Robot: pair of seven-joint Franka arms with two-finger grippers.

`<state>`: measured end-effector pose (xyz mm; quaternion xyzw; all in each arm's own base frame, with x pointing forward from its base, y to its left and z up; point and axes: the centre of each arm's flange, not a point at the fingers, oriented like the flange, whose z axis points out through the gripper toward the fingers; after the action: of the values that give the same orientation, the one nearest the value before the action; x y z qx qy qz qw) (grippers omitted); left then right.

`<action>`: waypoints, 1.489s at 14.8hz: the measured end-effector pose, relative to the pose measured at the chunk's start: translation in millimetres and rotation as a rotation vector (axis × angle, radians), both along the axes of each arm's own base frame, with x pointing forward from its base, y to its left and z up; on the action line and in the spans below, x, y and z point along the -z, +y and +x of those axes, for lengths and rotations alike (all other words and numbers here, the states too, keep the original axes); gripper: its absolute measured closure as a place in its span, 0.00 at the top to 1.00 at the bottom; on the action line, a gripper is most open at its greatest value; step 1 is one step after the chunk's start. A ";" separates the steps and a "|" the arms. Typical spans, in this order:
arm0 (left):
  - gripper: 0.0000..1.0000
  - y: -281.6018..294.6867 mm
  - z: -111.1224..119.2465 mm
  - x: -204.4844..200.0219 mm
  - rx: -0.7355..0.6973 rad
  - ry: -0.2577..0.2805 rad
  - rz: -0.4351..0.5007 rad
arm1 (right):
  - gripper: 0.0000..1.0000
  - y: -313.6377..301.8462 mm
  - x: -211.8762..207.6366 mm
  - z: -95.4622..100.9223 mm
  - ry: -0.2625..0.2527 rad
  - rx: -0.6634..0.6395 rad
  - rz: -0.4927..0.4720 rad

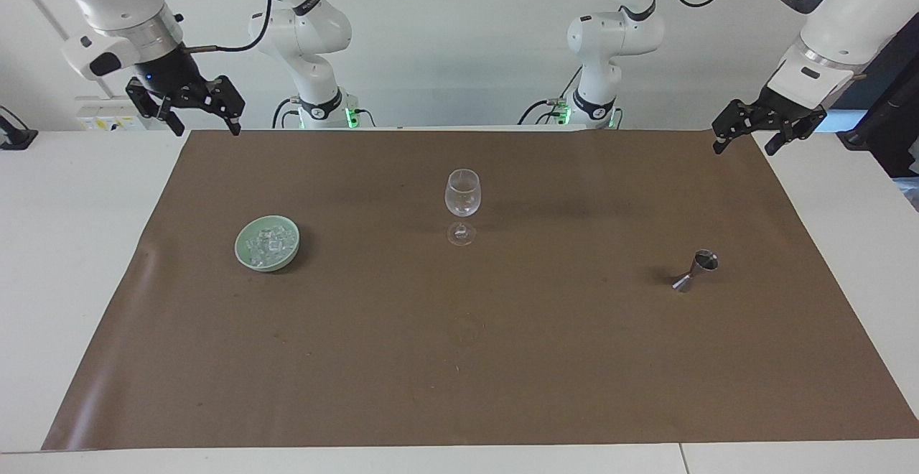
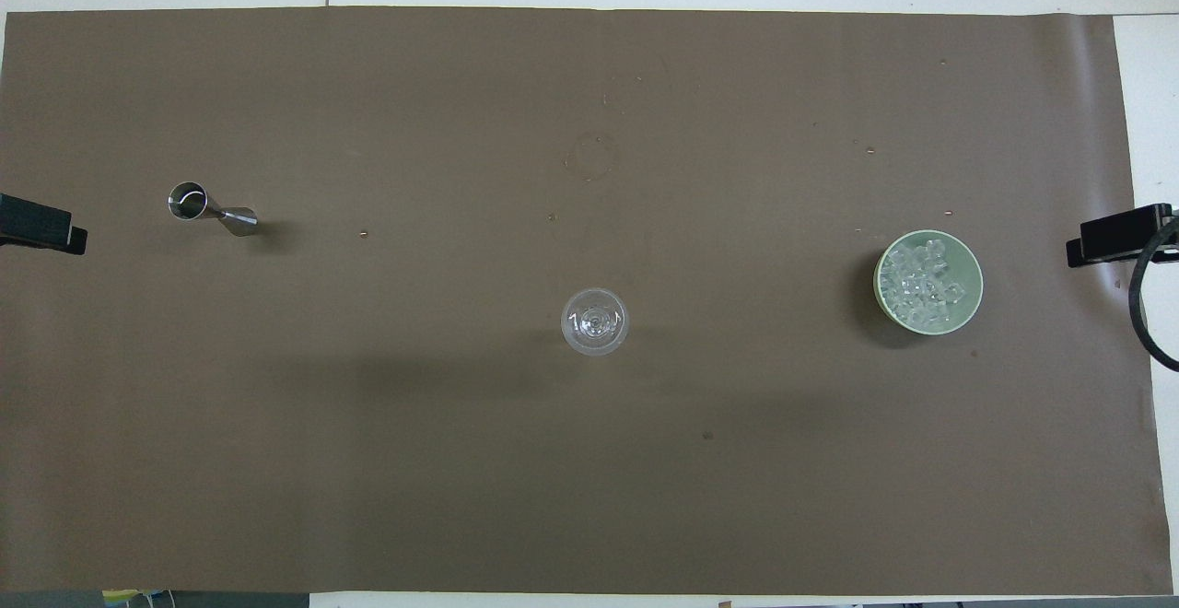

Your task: Pour wine and add ice with both arms

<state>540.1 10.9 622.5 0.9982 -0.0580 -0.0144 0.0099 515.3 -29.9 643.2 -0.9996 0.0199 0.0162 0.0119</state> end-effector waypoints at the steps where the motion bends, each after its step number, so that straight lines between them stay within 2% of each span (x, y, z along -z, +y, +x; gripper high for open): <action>1: 1.00 0.0 0.0 0.0 0.000 0.000 0.000 | 1.00 -0.5 0.0 0.0 0.000 0.001 -0.001; 13: 1.00 0.0 -0.1 0.1 0.000 0.001 0.000 | 1.00 -10.9 1.4 -0.9 0.005 0.020 0.000; 19: 1.00 0.6 -5.3 3.0 -0.001 0.043 -0.001 | 1.00 -10.8 1.8 -1.0 0.006 0.020 0.000; 22: 1.00 -3.0 -5.9 2.3 0.006 0.043 -0.001 | 1.00 -10.8 1.8 -1.0 0.006 0.020 0.000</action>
<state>534.3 7.9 620.1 0.9974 -0.0608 -0.0357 0.0115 514.3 -40.7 641.4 -0.9993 0.0300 0.0190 0.0119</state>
